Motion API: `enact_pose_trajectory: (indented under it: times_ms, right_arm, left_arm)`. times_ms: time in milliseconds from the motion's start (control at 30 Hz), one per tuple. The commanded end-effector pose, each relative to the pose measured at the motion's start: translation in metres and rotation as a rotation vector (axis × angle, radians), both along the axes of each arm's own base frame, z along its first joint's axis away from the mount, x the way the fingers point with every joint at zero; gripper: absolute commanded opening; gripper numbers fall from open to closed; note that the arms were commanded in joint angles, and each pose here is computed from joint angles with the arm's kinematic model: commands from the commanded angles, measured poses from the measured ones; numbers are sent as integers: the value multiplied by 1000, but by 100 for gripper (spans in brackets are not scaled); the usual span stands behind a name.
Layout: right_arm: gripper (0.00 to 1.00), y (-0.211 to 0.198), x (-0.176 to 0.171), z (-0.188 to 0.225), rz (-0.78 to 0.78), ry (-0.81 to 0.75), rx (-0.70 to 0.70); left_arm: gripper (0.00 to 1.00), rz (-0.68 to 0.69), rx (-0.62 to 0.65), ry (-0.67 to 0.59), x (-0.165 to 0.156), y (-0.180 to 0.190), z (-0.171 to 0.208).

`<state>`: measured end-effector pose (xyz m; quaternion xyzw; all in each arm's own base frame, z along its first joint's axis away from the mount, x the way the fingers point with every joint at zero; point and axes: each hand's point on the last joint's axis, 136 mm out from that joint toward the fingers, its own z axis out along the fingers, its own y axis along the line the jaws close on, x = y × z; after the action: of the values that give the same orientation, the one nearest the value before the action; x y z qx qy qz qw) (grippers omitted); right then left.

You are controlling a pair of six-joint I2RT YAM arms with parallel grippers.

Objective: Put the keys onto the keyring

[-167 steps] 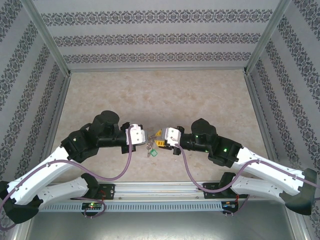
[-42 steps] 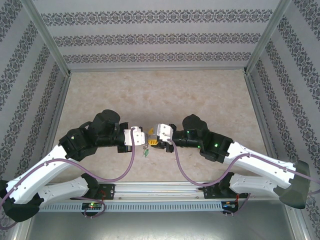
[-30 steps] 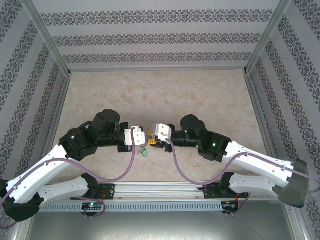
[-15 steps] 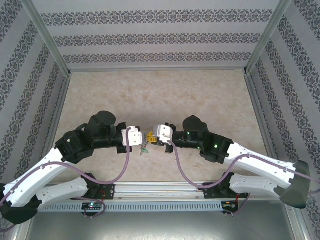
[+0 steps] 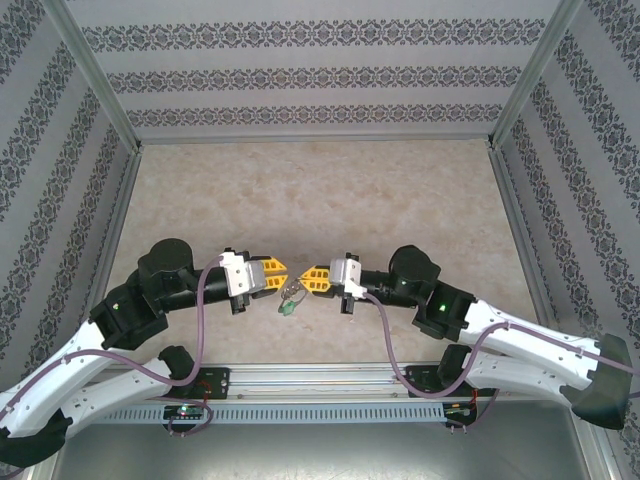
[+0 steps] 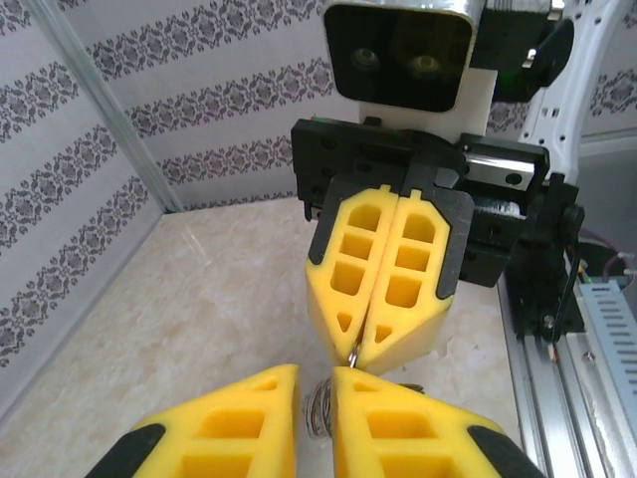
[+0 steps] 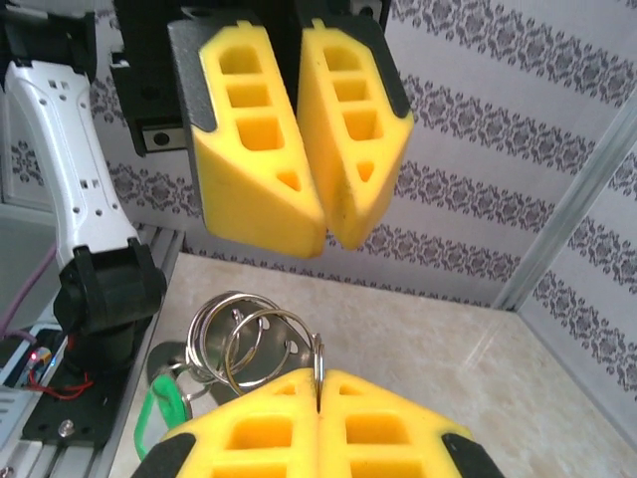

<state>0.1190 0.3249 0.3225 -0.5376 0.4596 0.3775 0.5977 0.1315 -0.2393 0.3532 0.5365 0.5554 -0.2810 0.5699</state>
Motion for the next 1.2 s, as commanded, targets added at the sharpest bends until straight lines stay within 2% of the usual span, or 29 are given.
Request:
enact_pose_trajectory:
  times_ms: [0, 133, 700, 833, 1000, 1167]
  right_arm:
    - [0, -9, -15, 42, 54, -46, 166]
    - [0, -13, -20, 50, 73, -52, 210]
    - [0, -9, -22, 57, 104, -49, 262]
    - [0, -8, -22, 55, 104, -43, 258]
    - [0, -7, -22, 52, 108, -37, 250]
    - [0, -7, -22, 48, 111, -24, 238]
  left_arm:
    - [18, -34, -87, -8, -7, -2, 19]
    - [22, -38, -84, -1, -7, -3, 17]
    - [26, -98, -105, 14, -9, -15, 18]
    - [26, -107, -113, 15, -9, -17, 20]
    - [19, -109, -122, 11, -7, -19, 21]
    - [17, -111, -134, 4, -8, -19, 25]
